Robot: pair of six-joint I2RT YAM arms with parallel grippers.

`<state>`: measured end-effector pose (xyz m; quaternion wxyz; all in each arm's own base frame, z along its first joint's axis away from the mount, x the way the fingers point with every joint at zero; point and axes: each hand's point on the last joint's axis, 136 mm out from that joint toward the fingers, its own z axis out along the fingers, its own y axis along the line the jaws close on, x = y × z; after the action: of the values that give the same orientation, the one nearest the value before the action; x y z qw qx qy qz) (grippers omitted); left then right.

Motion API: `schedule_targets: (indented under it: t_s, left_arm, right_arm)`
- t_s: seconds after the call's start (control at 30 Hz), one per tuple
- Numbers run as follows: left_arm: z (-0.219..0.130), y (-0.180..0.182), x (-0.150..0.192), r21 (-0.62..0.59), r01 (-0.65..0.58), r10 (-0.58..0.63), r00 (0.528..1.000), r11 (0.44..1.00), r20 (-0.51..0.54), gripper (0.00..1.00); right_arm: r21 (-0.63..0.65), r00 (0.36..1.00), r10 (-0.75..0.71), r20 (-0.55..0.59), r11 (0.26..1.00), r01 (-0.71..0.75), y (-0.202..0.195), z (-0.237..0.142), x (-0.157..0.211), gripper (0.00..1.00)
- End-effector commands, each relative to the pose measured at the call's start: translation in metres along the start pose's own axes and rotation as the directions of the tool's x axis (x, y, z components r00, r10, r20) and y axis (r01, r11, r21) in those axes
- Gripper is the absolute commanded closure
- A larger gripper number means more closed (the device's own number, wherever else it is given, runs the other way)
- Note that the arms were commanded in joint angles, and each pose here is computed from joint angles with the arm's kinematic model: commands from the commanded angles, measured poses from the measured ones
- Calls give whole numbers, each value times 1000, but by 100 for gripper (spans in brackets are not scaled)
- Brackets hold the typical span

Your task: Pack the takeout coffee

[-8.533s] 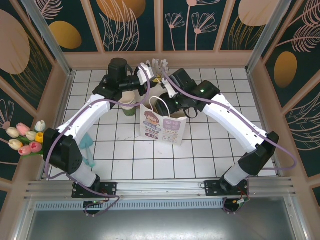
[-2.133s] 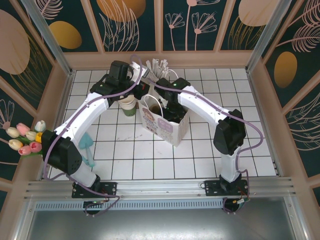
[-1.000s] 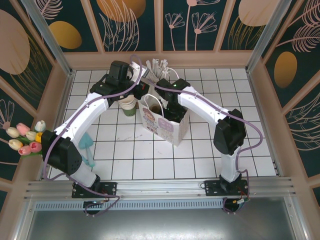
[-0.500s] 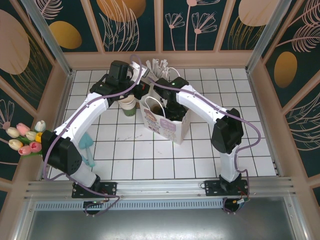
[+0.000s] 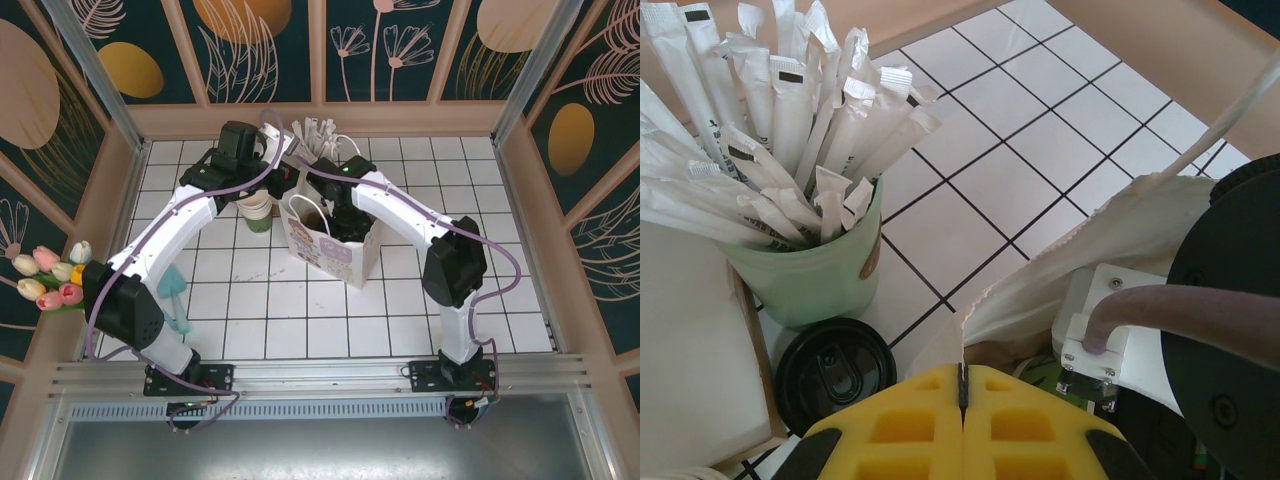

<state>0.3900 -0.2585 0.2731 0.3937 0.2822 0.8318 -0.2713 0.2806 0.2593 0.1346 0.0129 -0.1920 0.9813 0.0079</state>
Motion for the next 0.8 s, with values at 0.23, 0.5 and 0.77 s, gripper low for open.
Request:
schedule_targets:
  t_s: [0.23,0.5,0.77]
  left_arm:
    - [-9,-3,-18,-9,-24,25,999,1000,45,100]
    - [-9,-4,-18,-8,-26,26,999,1000,44,100]
    - [-10,-2,-19,-18,-25,26,999,1000,48,100]
  right_arm:
    - [77,995,9,-98,997,-1,-15,15,18,41]
    - [77,996,12,-92,997,-5,-15,14,17,40]
    - [67,997,24,-78,998,-18,-13,9,16,41]
